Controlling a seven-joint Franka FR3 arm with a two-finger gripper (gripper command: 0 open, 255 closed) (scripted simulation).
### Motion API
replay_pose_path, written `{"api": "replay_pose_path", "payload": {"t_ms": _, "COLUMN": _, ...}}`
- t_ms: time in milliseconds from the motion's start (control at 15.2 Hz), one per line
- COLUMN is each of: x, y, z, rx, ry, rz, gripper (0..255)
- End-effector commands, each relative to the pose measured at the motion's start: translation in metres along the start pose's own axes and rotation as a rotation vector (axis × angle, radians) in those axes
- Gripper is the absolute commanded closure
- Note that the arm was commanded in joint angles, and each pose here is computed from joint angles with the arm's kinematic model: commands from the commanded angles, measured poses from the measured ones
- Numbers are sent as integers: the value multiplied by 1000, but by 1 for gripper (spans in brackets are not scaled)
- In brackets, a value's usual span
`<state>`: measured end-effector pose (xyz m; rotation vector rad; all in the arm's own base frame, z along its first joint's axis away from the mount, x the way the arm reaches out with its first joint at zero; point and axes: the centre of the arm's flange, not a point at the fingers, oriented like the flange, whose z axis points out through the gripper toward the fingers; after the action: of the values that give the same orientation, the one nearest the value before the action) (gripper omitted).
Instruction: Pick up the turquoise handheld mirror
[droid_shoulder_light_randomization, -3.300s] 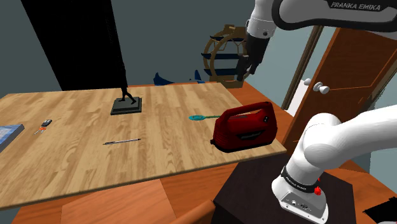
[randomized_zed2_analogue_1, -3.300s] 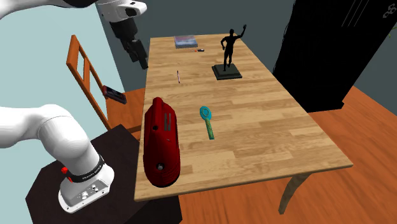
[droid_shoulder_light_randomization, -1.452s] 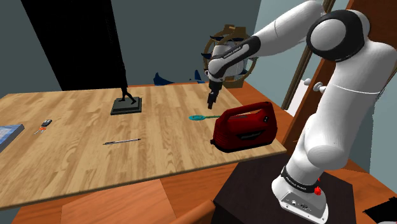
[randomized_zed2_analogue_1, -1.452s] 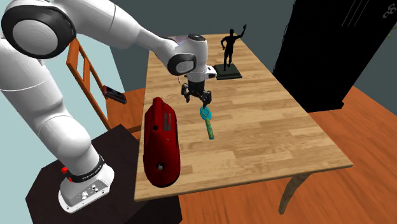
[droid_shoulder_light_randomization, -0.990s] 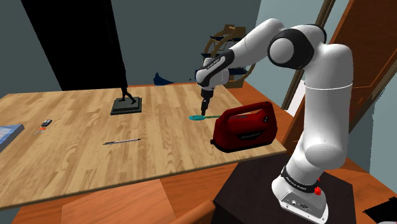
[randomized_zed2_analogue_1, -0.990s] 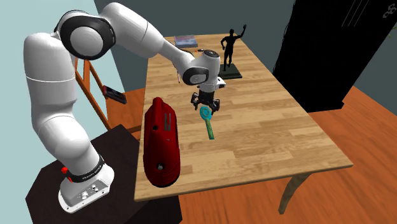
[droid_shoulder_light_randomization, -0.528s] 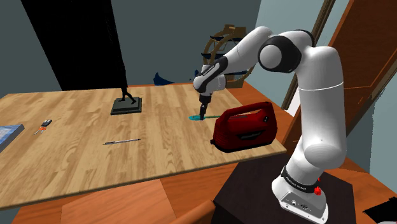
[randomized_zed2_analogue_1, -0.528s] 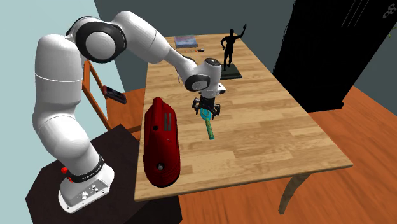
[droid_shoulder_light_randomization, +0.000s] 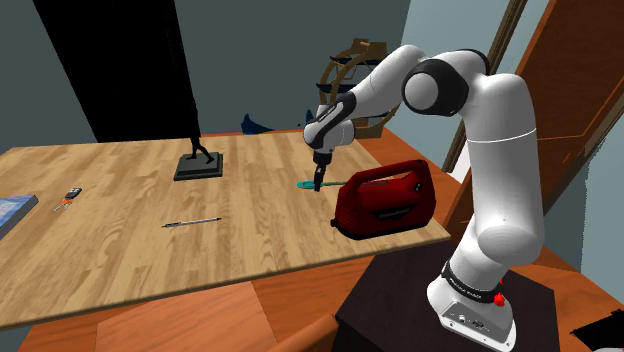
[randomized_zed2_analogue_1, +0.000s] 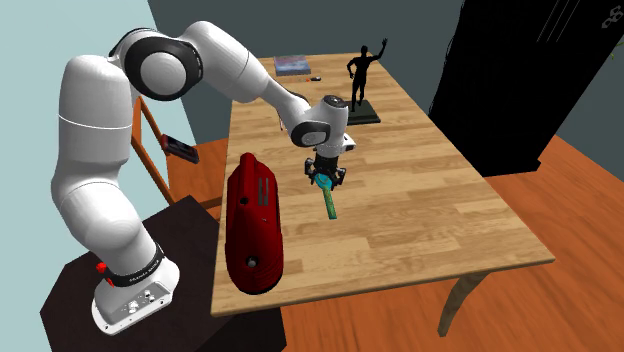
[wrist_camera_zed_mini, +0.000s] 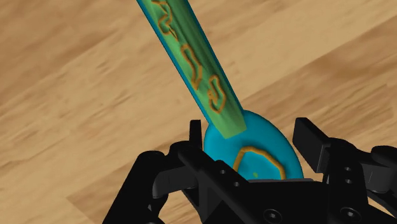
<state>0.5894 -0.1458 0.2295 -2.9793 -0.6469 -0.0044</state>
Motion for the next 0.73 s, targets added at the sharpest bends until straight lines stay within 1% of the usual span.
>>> {"api": "replay_pose_path", "payload": {"t_ms": 0, "x": 0, "y": 0, "z": 1, "rx": 1, "ry": -1, "rz": 0, "gripper": 255}}
{"api": "replay_pose_path", "payload": {"t_ms": 264, "x": 0, "y": -1, "z": 2, "rx": 1, "ry": -1, "rz": 0, "gripper": 255}}
{"api": "replay_pose_path", "payload": {"t_ms": 660, "x": 0, "y": -4, "z": -30, "rx": 1, "ry": -1, "rz": 0, "gripper": 255}}
